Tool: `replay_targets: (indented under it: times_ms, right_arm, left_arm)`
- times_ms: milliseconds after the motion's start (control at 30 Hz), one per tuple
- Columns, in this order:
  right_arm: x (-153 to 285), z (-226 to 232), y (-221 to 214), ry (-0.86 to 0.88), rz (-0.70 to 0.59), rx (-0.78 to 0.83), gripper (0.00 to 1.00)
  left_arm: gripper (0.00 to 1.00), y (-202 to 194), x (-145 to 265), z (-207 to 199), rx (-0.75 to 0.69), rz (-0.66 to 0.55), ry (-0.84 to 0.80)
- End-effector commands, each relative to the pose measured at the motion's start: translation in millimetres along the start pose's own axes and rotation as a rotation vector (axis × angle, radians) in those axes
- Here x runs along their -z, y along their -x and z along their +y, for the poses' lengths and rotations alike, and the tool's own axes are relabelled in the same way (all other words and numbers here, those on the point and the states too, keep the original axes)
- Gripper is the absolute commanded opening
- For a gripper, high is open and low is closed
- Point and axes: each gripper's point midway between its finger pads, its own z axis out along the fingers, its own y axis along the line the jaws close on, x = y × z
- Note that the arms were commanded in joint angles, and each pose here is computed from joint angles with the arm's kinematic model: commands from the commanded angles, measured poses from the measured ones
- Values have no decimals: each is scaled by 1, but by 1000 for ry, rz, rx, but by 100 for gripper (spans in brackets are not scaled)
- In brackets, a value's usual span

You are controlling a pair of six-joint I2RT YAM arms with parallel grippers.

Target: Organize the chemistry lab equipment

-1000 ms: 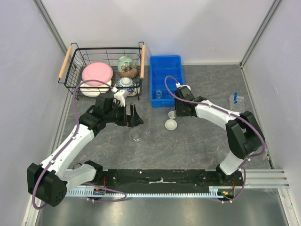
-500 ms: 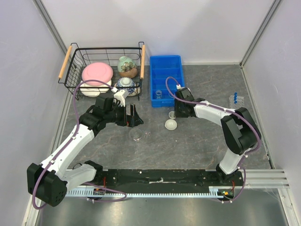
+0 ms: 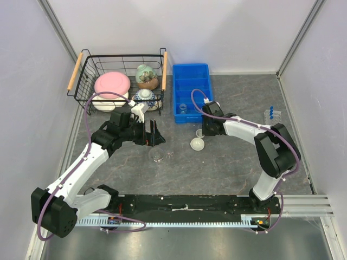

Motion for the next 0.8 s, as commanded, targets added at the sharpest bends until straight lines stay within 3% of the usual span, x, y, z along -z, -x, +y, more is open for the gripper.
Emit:
replay_targets:
  times_ms: [0,300,467,767]
  right_arm:
    - [25,-10,15,-55,-53,21,0]
    - [87,-17,52,-100,-168,59,0]
    - [118,-9,103,-123,-285,56,0]
    - [89,26,191,-36,-335,14,0]
  left_arm:
    - [99,6,0,-4,-32,-22,-31]
    - [99,6,0,-4,-31,-24,-32]
    - [99,6,1,-5,-32,-24,-35]
    - [99,5,1,-5,-34,-23,-38]
